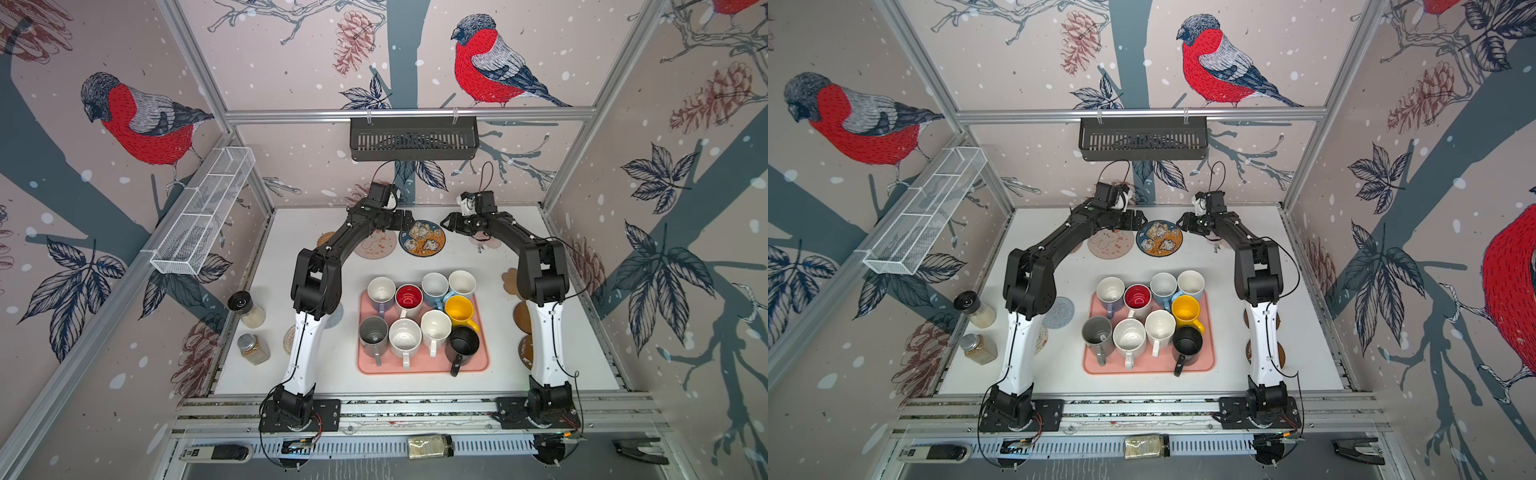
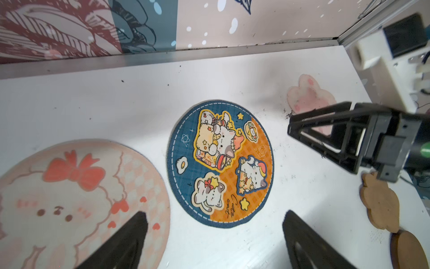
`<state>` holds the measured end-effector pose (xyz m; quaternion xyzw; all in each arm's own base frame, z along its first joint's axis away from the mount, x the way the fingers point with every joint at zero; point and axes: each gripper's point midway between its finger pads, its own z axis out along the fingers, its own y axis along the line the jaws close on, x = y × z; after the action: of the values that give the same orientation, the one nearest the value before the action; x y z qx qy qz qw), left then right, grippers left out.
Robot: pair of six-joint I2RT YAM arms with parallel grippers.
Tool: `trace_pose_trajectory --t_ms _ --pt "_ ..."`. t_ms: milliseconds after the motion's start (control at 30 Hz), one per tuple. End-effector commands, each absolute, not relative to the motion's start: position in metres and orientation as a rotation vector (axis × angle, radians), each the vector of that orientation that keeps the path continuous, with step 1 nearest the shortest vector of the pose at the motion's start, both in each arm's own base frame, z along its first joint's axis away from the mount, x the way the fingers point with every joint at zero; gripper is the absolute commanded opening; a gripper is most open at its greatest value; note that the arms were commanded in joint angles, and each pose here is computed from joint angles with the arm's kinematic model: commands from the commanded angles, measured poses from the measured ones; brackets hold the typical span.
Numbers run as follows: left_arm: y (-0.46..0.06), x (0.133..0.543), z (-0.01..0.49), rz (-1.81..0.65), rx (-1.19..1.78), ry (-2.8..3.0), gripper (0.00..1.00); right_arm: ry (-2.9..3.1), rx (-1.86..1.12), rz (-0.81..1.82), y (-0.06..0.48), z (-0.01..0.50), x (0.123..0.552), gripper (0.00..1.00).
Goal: Place cups on coasters
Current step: Move the coaster to the top-center of the table, then move the coaster to the top-right of the table.
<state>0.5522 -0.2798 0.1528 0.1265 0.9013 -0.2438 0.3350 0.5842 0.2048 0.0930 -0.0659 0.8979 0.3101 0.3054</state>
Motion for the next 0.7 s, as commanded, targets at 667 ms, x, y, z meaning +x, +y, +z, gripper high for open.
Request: trace_pose_trajectory --t_ms 667 --pt "-0.252 0.522 0.163 -0.6 0.28 2.295 0.96 2.348 0.318 0.49 -0.004 0.074 0.617 0.76"
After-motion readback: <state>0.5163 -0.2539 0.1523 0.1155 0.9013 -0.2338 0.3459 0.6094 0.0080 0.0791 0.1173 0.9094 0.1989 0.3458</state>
